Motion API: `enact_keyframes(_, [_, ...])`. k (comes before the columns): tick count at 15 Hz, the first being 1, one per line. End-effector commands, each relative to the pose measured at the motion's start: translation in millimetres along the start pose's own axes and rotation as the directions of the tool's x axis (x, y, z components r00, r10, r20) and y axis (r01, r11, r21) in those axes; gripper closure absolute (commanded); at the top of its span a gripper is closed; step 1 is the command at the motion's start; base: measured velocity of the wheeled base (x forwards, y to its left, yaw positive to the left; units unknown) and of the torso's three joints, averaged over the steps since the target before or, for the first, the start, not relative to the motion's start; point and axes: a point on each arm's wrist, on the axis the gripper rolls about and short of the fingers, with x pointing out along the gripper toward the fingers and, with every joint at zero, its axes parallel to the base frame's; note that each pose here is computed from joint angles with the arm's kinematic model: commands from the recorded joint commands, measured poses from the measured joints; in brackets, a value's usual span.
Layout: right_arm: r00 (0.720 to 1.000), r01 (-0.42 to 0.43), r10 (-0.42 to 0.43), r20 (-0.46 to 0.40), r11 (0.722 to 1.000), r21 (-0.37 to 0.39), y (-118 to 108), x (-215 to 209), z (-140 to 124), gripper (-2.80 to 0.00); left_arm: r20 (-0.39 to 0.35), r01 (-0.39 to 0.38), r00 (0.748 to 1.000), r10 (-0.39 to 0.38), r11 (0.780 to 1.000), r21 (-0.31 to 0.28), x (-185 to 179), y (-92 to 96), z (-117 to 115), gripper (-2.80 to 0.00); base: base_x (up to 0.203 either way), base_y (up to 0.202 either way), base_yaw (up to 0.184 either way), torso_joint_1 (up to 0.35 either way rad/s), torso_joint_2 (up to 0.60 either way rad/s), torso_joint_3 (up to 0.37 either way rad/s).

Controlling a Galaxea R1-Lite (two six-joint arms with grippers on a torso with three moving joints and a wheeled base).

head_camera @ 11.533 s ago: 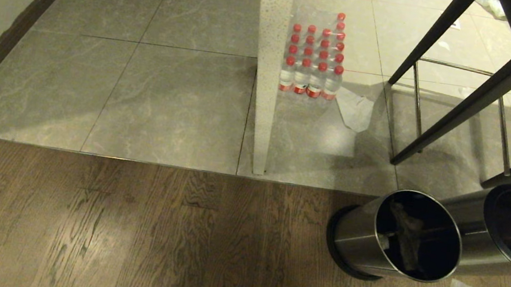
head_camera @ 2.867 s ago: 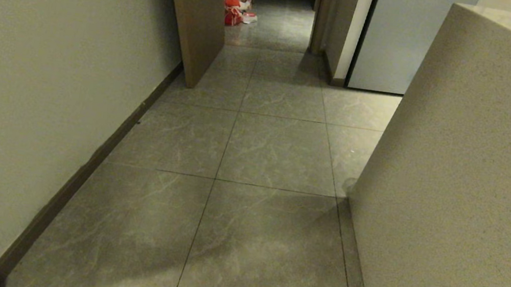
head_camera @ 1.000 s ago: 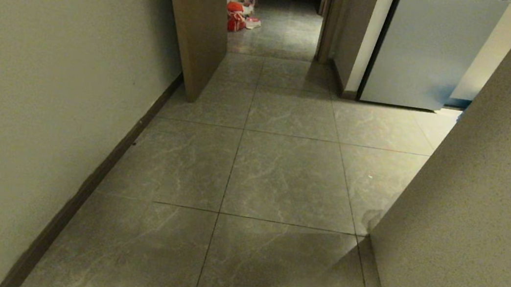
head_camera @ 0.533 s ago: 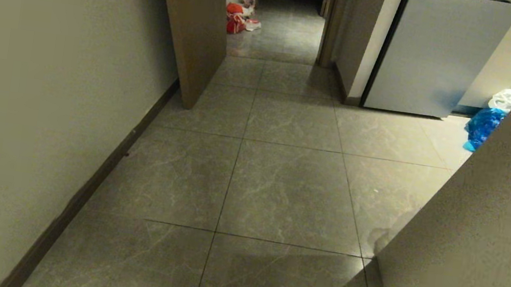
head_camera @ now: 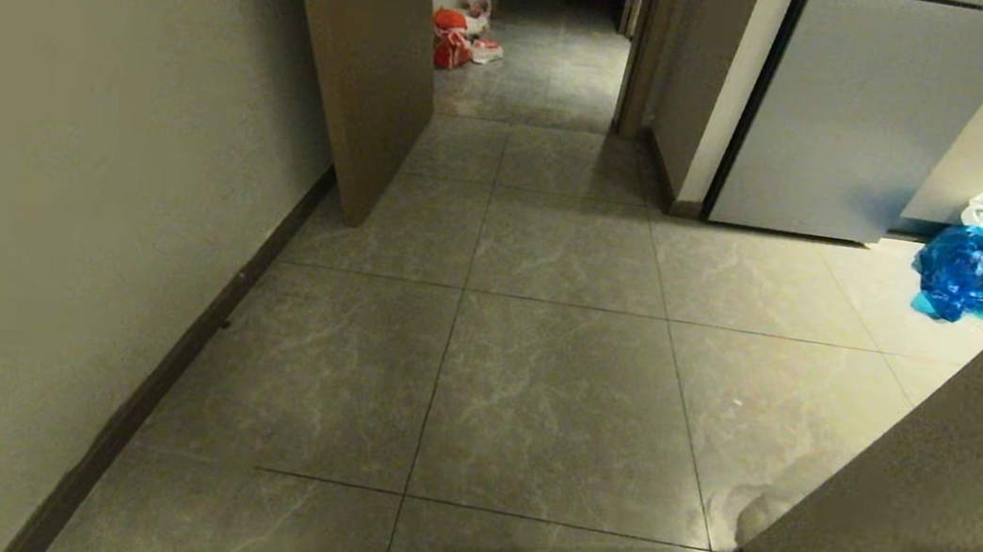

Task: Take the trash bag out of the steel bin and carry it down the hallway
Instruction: Put the trash bag at the door

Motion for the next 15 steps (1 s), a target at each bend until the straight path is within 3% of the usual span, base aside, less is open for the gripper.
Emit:
enact_keyframes(1, [1.000,0.000,0.000,-0.001,1.000,0.000,0.0,0.0,-0.1,0.00,-0.001,0.000,1.000,0.000,1.000,0.000,0.1,0.0,-0.4,0.00,0.188,0.000,0.002,0.002,0.00,0.001])
enact_keyframes(15, [1.000,0.000,0.000,-0.001,1.000,0.000,0.0,0.0,-0.1,0.00,0.000,0.000,1.000,0.000,1.000,0.000,0.0,0.0,0.0,0.00,0.191,0.000,0.002,0.002,0.00,0.003])
